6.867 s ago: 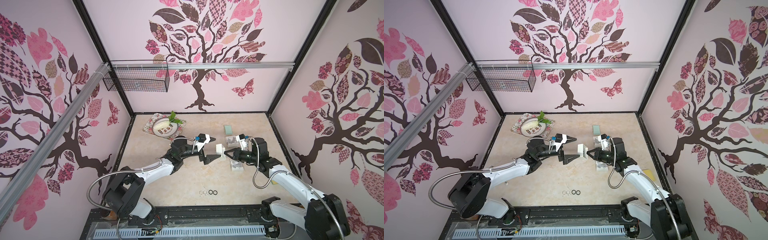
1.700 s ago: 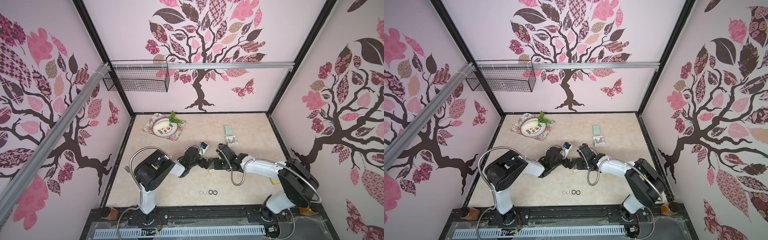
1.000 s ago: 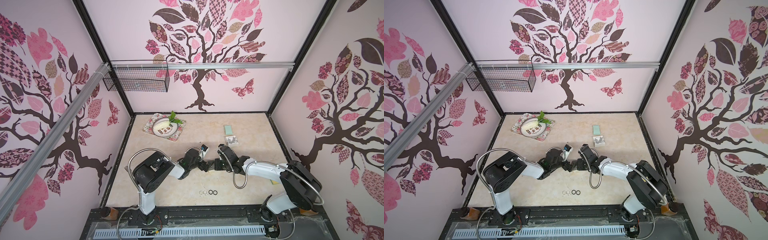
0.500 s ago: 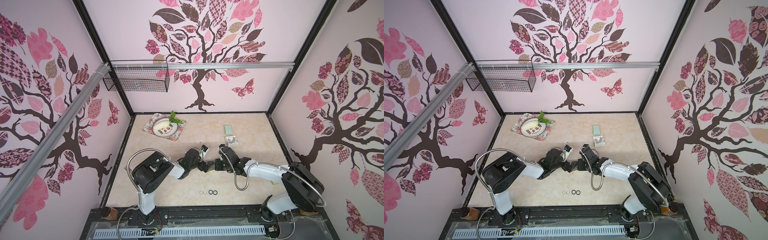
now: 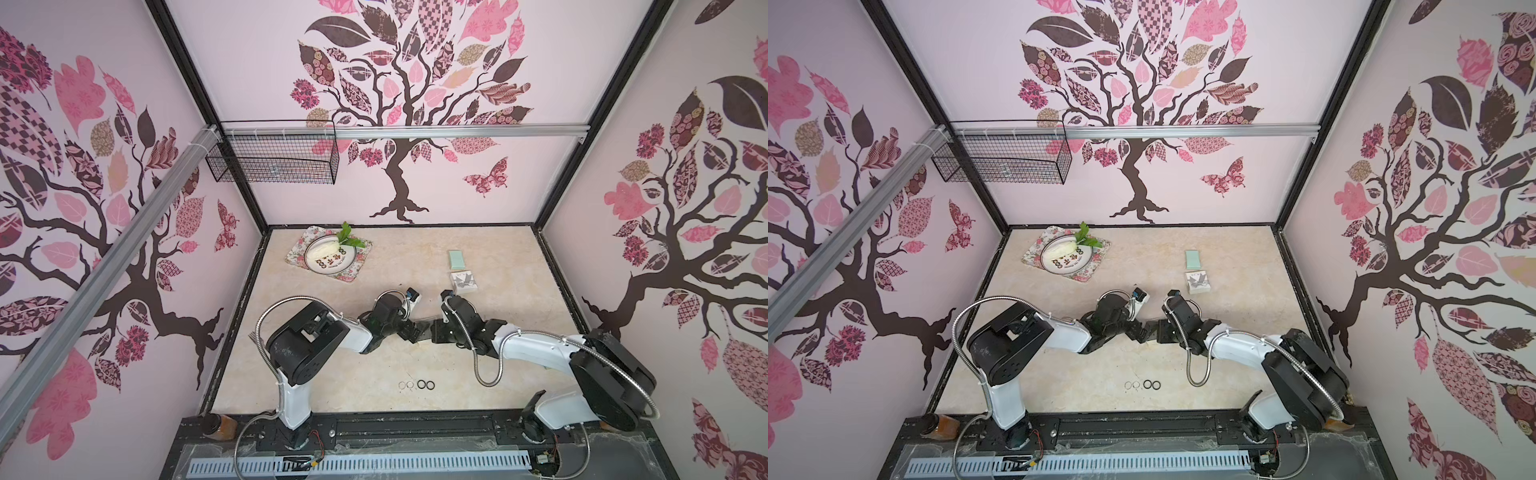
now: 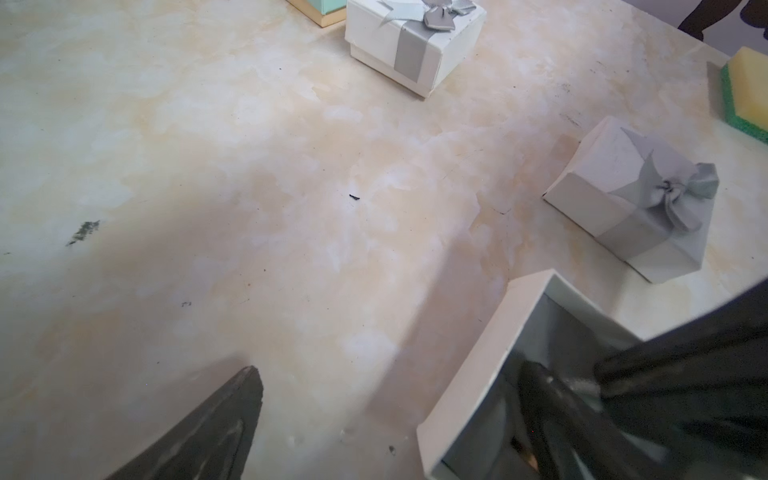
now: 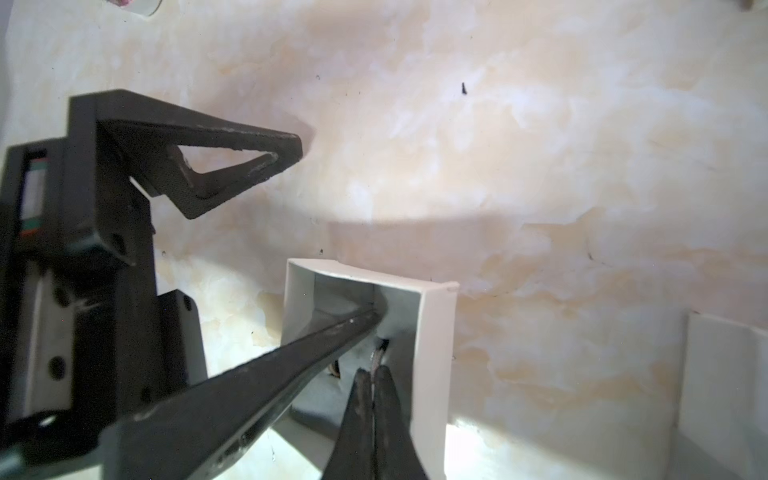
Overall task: Take the rings out of the lift-off lid box
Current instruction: Take out the ring from the jewelry box, then place the ring at the center of the board.
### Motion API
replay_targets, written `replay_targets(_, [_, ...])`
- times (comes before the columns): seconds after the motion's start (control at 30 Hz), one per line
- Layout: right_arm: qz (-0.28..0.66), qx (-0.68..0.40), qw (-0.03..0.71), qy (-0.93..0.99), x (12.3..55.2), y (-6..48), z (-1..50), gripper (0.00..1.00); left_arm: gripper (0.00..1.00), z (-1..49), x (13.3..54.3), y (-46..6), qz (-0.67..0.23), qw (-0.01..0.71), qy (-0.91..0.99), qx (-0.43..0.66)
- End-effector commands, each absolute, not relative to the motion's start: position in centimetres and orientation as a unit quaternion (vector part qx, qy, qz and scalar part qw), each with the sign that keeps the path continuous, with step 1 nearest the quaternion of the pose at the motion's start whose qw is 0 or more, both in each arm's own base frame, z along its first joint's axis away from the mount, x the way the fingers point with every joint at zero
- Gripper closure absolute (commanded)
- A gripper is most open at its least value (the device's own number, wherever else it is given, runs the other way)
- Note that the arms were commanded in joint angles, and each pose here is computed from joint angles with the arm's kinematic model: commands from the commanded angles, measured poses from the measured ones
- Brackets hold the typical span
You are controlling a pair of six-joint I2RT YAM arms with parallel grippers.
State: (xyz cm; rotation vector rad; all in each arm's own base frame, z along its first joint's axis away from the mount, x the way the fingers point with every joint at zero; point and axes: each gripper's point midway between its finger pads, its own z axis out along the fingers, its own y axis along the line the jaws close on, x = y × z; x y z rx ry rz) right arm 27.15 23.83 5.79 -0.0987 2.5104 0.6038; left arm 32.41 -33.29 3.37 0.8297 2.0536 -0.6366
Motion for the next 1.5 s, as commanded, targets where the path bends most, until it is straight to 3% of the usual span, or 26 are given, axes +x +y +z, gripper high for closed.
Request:
replay_targets(0.0, [0.252,-0.030,0.299,0.920,27.6,24.5,7.9,1.00,0.02,2.5,32.5,-33.7,-0.246,0.391,0.820,0.338])
replay_targets(0.7, [0.276,-0.043,0.316,0.907,25.7,23.4,11.3,1.00,0.02,4.2,33.1,-33.9,-0.240,0.396,0.819,0.337])
replay_targets(1.07, [0.362,-0.037,0.239,0.900,19.2,22.4,9.8,1.00,0.02,10.5,33.7,-34.1,-0.248,0.440,0.797,0.330])
replay_targets(1.47, [0.445,-0.060,0.169,0.877,17.1,26.7,8.2,1.00,0.02,13.7,32.0,-28.8,-0.205,0.466,0.805,0.303])
